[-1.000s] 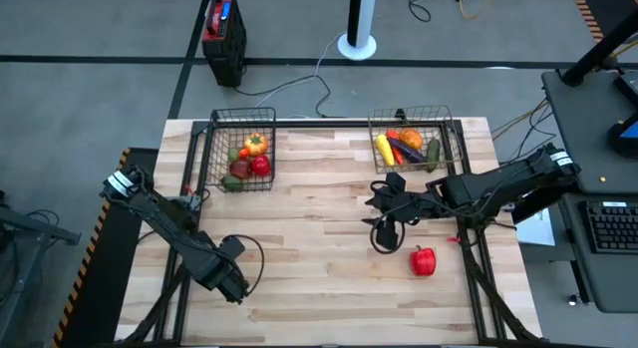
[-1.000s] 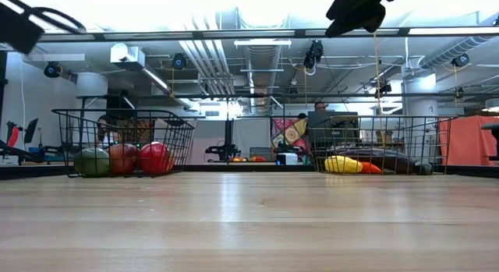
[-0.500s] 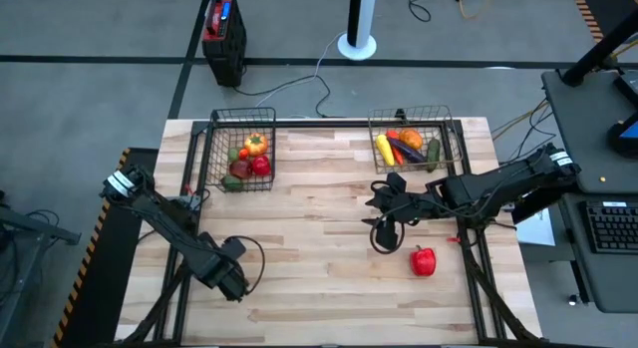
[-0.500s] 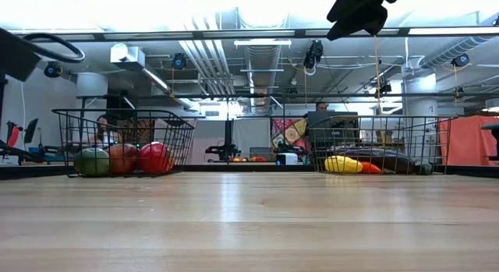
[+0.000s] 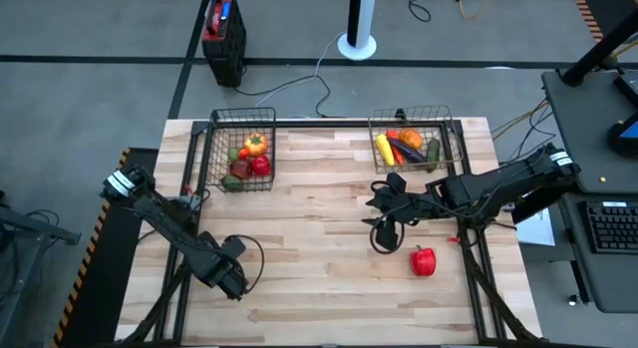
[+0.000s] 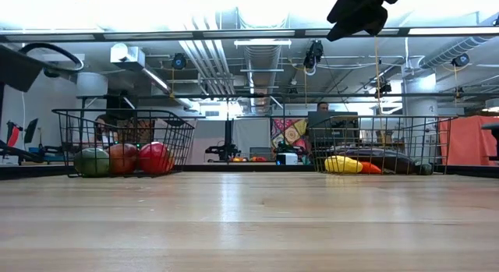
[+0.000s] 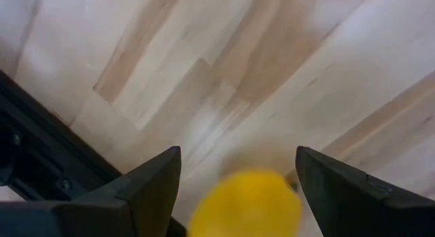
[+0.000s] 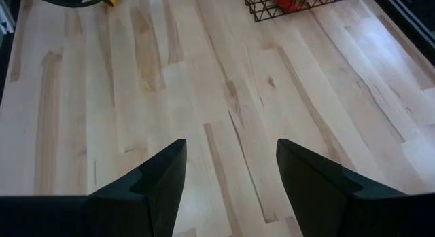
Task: Sort produce into baskets
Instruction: Put the lemon into the left wire basket
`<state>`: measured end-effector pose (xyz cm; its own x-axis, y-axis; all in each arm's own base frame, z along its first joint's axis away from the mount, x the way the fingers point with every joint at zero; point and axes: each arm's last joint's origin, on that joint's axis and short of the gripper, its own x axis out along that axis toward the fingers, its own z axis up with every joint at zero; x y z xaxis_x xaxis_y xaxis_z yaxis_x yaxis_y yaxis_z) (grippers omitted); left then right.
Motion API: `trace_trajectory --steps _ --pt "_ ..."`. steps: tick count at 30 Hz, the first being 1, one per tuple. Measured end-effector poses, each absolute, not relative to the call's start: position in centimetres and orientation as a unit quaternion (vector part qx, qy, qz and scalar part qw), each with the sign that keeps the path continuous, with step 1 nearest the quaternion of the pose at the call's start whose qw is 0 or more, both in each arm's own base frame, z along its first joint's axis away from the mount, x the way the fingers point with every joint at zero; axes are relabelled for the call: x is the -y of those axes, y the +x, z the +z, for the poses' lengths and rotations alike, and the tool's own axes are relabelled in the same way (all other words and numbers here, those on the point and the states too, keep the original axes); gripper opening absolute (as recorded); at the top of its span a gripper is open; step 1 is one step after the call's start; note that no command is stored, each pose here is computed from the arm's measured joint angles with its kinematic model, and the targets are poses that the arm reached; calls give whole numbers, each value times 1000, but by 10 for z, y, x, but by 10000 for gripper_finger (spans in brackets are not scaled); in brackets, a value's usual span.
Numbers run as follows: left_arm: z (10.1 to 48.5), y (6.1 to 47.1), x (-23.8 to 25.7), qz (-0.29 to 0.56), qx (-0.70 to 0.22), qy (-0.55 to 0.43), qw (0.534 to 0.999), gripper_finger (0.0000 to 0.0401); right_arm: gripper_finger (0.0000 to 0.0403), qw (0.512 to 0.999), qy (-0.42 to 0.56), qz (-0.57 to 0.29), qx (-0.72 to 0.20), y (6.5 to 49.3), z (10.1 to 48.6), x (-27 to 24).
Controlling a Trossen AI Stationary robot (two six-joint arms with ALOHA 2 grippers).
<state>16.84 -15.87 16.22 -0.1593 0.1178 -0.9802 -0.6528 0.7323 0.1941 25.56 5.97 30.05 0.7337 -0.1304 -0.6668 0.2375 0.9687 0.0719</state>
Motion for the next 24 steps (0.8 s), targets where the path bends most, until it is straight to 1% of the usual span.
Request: trace_trajectory --steps 7,13,15,18,20,24 --pt "163 169 159 301 -697 -176 627 272 221 928 76 -99 -351 256 300 -60" --pt "182 173 175 220 -727 -156 632 272 221 928 76 -99 -351 256 300 -60" --pt "191 173 180 228 -725 -160 630 272 221 928 76 -99 -351 256 300 -60" --pt "203 170 182 288 -712 -188 612 272 221 928 76 -99 -352 256 300 -60" --pt "207 167 182 314 -707 -192 604 272 221 928 76 -100 -352 256 300 -60" --pt "206 165 184 311 -699 -182 618 272 221 928 73 -99 -352 256 300 -60"
